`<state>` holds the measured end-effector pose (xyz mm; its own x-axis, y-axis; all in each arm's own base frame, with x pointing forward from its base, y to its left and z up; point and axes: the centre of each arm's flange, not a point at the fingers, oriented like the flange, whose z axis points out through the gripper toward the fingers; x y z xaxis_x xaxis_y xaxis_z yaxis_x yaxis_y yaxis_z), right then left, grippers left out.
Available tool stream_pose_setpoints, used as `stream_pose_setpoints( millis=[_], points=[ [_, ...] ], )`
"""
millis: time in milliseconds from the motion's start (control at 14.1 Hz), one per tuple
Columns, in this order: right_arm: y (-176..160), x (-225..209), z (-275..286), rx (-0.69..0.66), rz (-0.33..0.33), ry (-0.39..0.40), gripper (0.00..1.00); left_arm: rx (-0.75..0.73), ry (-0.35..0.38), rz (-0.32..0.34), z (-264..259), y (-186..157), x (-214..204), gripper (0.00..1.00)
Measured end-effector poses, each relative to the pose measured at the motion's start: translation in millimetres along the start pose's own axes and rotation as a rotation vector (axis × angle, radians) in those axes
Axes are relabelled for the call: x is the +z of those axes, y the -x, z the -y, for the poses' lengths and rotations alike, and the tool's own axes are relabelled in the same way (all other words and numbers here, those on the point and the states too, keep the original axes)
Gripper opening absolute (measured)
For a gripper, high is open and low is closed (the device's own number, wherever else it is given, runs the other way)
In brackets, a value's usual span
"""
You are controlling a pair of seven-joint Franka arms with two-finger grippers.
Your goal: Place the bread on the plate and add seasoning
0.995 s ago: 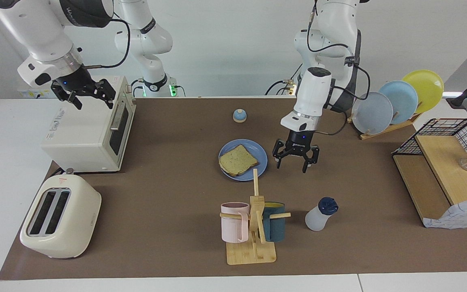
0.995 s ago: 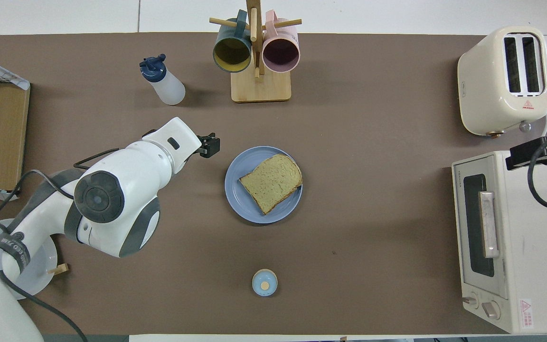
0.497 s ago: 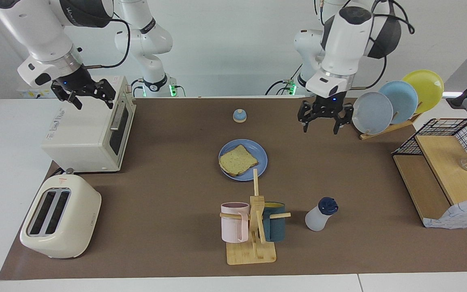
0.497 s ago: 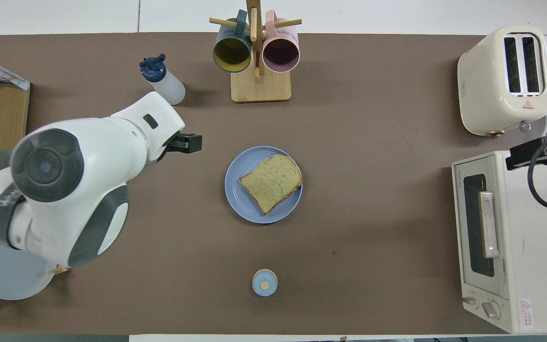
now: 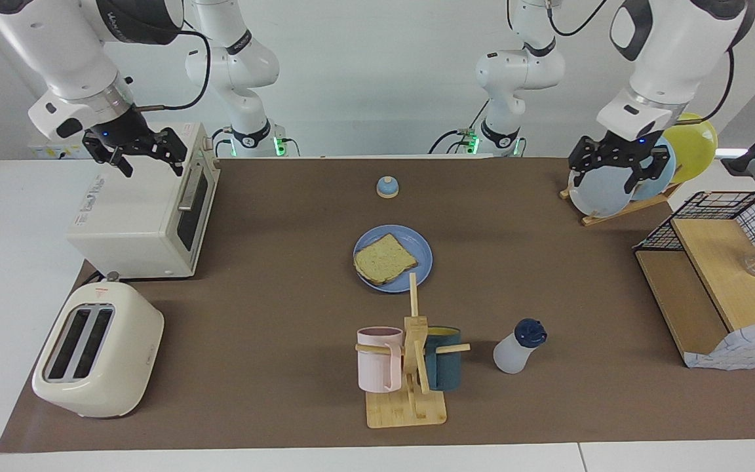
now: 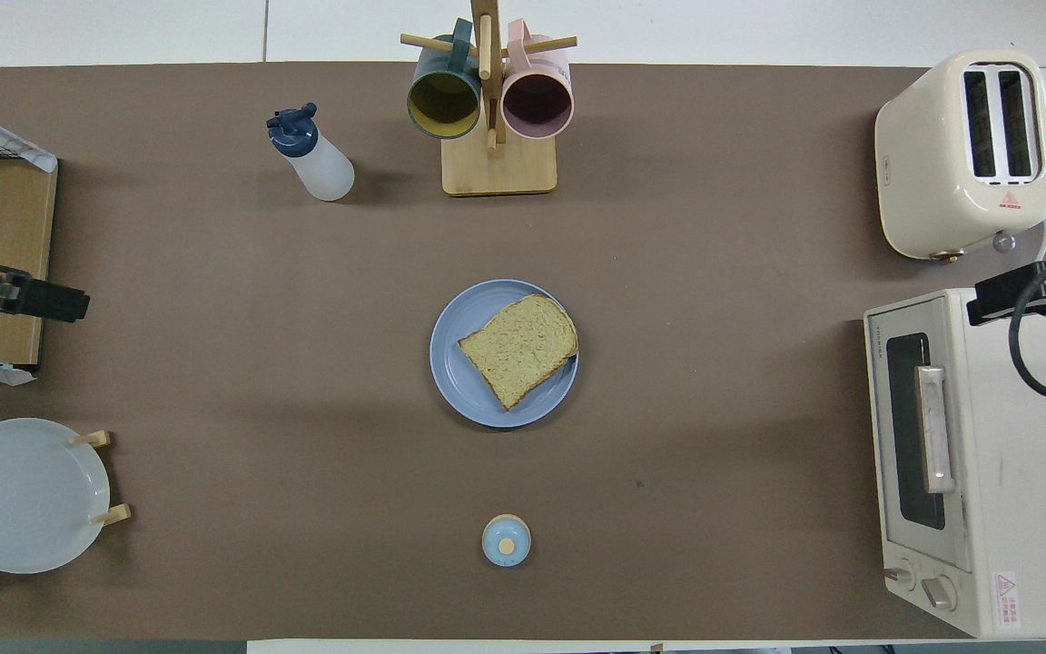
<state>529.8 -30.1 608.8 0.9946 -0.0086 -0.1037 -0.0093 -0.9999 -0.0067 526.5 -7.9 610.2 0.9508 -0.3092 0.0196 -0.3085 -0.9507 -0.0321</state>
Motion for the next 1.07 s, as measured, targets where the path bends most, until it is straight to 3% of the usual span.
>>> stream_pose_setpoints(
  millis=[782, 1066],
  points=[
    [0.0, 0.0, 0.0, 0.000, 0.000, 0.000, 1.00, 0.009, -0.013, -0.030, -7.6, 6.2, -16.8, 1.00],
    [0.0, 0.0, 0.0, 0.000, 0.000, 0.000, 1.00, -0.081, -0.010, -0.027, -14.3, 3.7, -25.2, 1.00]
  ],
)
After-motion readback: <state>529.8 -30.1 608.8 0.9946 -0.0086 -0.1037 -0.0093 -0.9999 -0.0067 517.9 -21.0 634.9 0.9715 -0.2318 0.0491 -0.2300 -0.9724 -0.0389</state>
